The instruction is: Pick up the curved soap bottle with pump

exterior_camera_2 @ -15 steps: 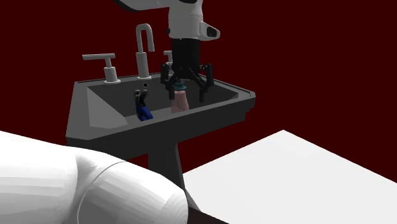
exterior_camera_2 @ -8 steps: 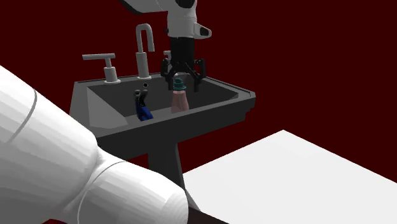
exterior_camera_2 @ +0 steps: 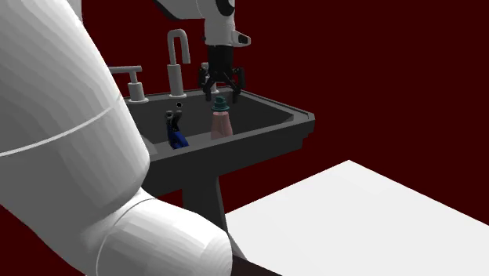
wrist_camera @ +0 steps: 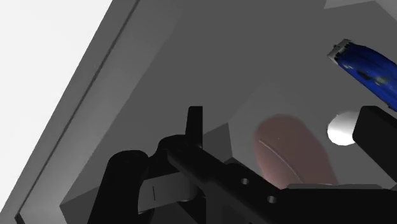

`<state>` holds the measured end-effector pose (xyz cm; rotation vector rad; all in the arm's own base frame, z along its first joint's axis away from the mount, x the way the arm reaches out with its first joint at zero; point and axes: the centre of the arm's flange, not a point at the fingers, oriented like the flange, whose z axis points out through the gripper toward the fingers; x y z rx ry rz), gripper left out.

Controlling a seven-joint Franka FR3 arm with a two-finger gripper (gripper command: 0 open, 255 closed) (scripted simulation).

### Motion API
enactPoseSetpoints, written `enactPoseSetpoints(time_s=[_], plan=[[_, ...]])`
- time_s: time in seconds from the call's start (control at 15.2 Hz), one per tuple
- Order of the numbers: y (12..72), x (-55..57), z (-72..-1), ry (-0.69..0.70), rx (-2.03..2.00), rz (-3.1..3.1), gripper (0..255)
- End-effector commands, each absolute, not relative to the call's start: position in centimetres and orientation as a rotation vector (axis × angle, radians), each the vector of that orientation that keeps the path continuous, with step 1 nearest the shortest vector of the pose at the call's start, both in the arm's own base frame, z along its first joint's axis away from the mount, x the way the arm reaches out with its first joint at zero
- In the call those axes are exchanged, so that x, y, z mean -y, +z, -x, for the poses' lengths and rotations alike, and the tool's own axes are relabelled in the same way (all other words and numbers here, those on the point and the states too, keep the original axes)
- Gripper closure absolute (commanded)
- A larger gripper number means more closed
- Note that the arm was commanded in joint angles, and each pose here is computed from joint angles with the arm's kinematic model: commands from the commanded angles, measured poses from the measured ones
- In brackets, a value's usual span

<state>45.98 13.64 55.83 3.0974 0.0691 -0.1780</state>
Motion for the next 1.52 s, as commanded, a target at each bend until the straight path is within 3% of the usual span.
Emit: enactPoseSetpoints(time_s=[0.0, 0.59, 1.19, 1.25, 1.45], plan=[[55.7, -15.0, -48.3, -0.173, -0.060, -3.099, 0], [56.0, -21.3, -57.7, -0.155, -0.027, -3.102, 0], [52.0, -21.3, -57.7, -0.155, -0.027, -3.102, 0], [52.0, -21.2, -57.7, -0.155, -0.027, -3.102, 255], [52.0, -21.3, -57.7, -0.155, -0.027, -3.102, 255]])
